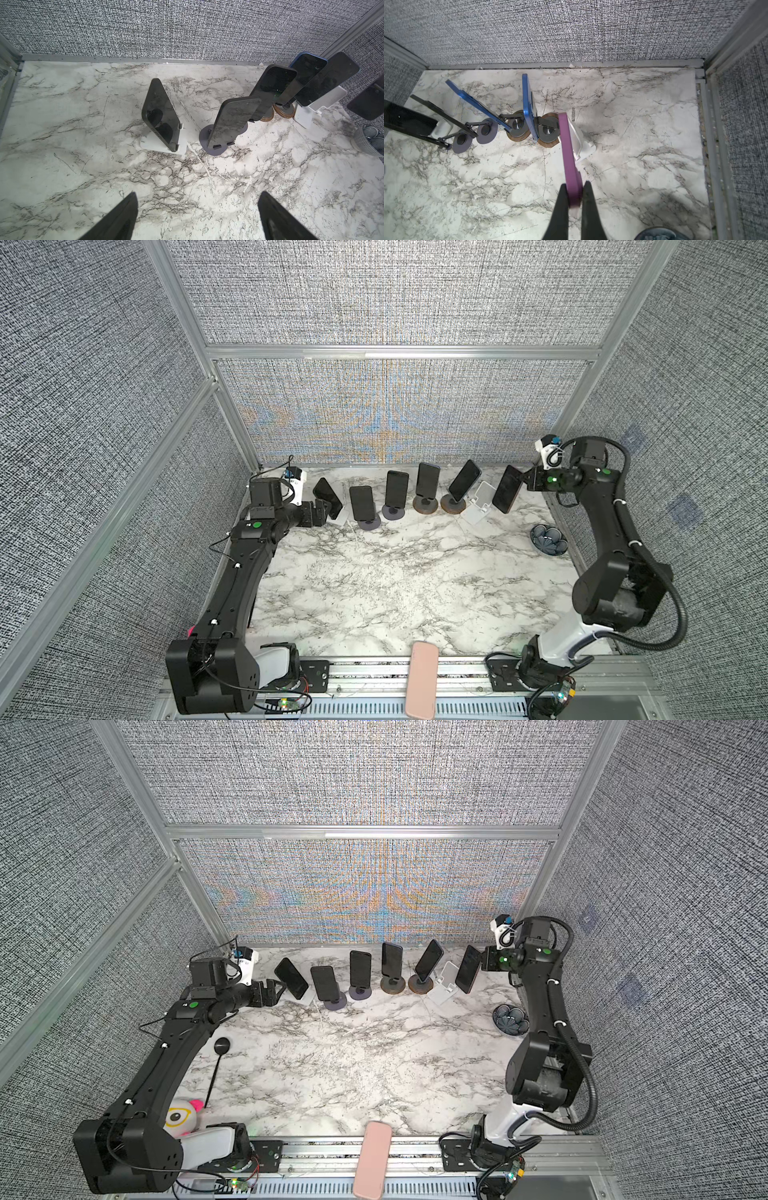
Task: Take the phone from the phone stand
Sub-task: 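Close the right gripper on the pink-edged phone and lift it off the stand, then carry the phone toward the left gripper while the left arm reaches to meet it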
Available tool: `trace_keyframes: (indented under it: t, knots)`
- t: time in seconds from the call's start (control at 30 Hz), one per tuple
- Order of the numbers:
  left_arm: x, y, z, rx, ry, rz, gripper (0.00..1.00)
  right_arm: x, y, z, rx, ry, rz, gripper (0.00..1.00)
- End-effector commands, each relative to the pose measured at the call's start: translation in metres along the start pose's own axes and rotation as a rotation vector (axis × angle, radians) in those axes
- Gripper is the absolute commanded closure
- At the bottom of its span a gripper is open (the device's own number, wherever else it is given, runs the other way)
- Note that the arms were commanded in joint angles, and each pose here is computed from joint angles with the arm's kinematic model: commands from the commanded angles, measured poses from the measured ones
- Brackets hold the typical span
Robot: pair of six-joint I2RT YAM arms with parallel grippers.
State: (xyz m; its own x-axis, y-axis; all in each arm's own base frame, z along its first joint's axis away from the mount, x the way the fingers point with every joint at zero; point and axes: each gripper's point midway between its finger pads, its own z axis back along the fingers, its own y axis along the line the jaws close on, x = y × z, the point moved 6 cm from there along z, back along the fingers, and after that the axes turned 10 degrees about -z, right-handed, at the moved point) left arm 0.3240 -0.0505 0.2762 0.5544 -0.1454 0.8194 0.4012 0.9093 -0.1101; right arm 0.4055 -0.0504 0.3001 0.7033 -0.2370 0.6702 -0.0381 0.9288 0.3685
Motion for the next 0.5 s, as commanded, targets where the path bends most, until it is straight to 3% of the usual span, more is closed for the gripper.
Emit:
trace_keyframes:
  t: [0.0,0.1,0.27,0.47]
  knots:
    - [0.008,0.006,0.013,0.098,-0.045,0.001,0.10,-0.011,0.011,0.015,-0.021,-0.013,-0.095,1.00]
    - [0.014,0.007,0.033,0.175,-0.112,-0.010,0.13,-0.036,0.024,0.025,-0.019,0.008,-0.140,1.00]
    - [0.020,-0.015,0.050,0.141,-0.193,0.023,0.15,-0.079,0.058,0.031,0.056,0.018,-0.097,1.00]
    - [0.000,-0.075,0.041,0.034,-0.155,-0.010,0.14,-0.123,0.095,0.014,0.149,0.147,-0.110,1.00]
